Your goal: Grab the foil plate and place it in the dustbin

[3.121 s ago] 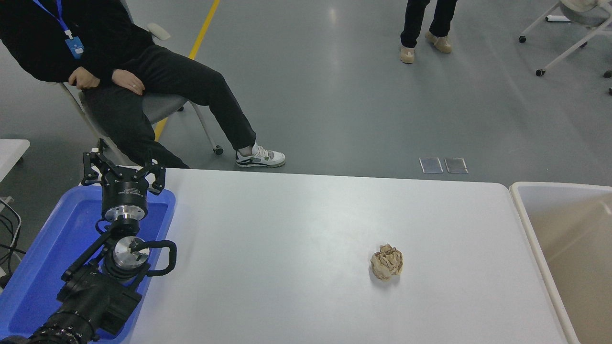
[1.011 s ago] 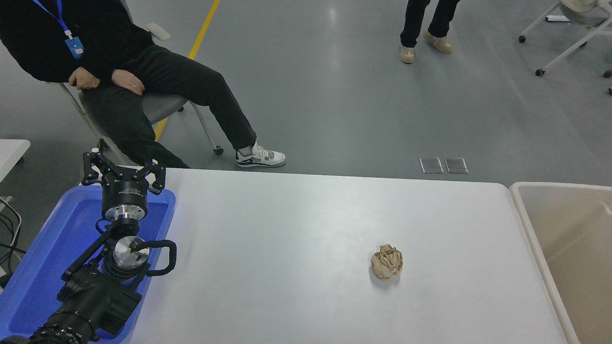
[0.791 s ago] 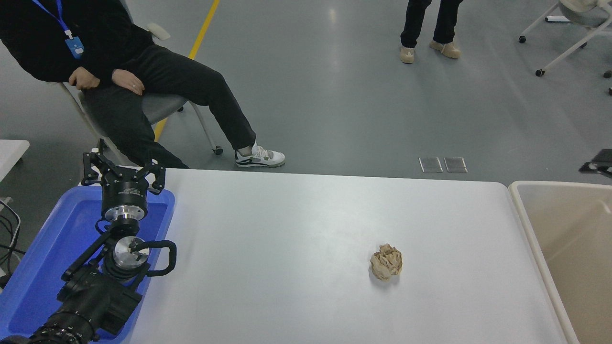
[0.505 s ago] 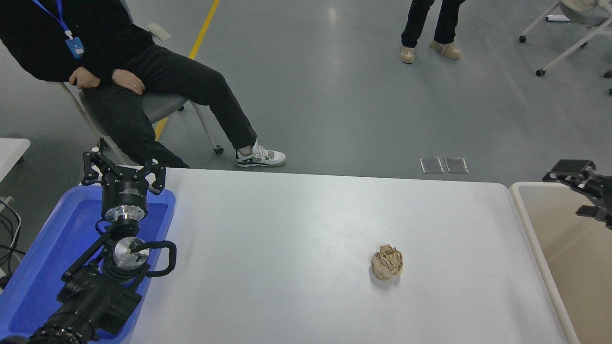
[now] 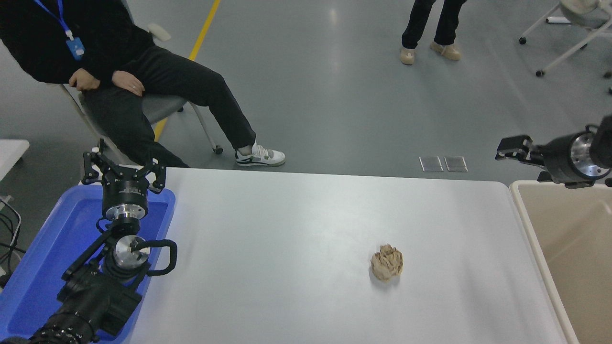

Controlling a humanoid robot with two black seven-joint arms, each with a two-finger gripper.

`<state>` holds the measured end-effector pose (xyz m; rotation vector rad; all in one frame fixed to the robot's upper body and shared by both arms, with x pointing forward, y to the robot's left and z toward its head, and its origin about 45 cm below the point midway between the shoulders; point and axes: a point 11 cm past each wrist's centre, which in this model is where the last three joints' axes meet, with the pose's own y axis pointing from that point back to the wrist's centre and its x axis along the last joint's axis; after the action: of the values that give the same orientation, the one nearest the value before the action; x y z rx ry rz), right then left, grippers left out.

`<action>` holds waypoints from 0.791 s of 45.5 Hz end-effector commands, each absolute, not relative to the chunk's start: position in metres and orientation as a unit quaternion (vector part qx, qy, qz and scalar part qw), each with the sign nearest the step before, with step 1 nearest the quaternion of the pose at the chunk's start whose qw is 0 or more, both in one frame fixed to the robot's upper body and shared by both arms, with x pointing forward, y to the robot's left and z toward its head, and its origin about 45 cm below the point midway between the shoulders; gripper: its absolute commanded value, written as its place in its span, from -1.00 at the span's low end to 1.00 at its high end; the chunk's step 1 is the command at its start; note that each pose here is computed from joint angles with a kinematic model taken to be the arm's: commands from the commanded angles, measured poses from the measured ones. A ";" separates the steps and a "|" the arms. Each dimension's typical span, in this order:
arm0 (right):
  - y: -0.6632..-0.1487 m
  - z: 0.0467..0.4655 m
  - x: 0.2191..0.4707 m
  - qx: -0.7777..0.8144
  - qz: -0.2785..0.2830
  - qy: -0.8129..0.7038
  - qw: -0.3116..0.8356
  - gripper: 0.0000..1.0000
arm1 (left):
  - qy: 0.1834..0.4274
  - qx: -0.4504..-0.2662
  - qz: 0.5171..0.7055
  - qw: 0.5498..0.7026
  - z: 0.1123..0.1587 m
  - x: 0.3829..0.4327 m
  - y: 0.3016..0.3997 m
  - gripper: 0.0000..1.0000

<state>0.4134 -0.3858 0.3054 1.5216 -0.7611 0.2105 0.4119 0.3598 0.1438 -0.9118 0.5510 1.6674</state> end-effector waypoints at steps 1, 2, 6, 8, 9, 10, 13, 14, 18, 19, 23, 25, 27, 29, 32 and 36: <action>-0.357 0.357 0.423 0.631 0.164 -0.297 0.697 1.00 | 0.233 -0.385 0.704 0.549 0.1438 0.4119 0.3598 0.98; -0.353 0.358 0.422 0.631 0.168 -0.292 0.699 1.00 | 0.233 -0.385 0.704 0.549 0.1438 0.4119 0.3598 0.98; -0.345 0.365 0.417 0.630 0.177 -0.278 0.703 1.00 | 0.233 -0.385 0.704 0.549 0.1438 0.4119 0.3598 0.98; -0.343 0.366 0.412 0.631 0.176 -0.268 0.706 1.00 | 0.233 -0.385 0.704 0.549 0.1438 0.4119 0.3598 0.98; -0.342 0.368 0.410 0.631 0.178 -0.264 0.708 1.00 | 0.233 -0.385 0.704 0.549 0.1438 0.4119 0.3598 0.98; -0.341 0.368 0.407 0.631 0.177 -0.259 0.710 1.00 | 0.233 -0.385 0.704 0.549 0.1438 0.4119 0.3598 0.98; -0.333 0.372 0.400 0.631 0.184 -0.242 0.714 1.00 | 0.233 -0.385 0.704 0.549 0.1438 0.4119 0.3598 0.98; -0.330 0.374 0.398 0.630 0.187 -0.237 0.715 1.00 | 0.233 -0.385 0.704 0.549 0.1438 0.4119 0.3598 0.98; -0.319 0.378 0.386 0.637 0.186 -0.221 0.714 1.00 | 0.233 -0.385 0.704 0.549 0.1438 0.4119 0.3598 0.98; -0.317 0.379 0.384 0.641 0.184 -0.218 0.713 1.00 | 0.233 -0.386 0.704 0.549 0.1439 0.4119 0.3601 0.98; -0.304 0.385 0.376 0.650 0.180 -0.202 0.711 1.00 | 0.233 -0.386 0.704 0.549 0.1437 0.4119 0.3599 0.98; -0.296 0.387 0.373 0.653 0.179 -0.192 0.710 1.00 | 0.233 -0.386 0.704 0.549 0.1437 0.4119 0.3599 0.98; -0.290 0.387 0.368 0.658 0.175 -0.182 0.710 1.00 | 0.233 -0.386 0.704 0.549 0.1437 0.4119 0.3599 0.98; -0.282 0.389 0.364 0.662 0.170 -0.175 0.708 1.00 | 0.233 -0.386 0.704 0.549 0.1437 0.4119 0.3599 0.98; -0.266 0.391 0.360 0.670 0.163 -0.163 0.706 1.00 | 0.233 -0.386 0.704 0.548 0.1438 0.4119 0.3602 0.98; -0.247 0.393 0.353 0.676 0.158 -0.146 0.705 1.00 | 0.233 -0.386 0.704 0.548 0.1438 0.4119 0.3602 0.98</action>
<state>0.3750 -0.2881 0.3845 1.4691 -0.4245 0.3836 0.4119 0.3599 0.1437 -0.9131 0.5516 1.6680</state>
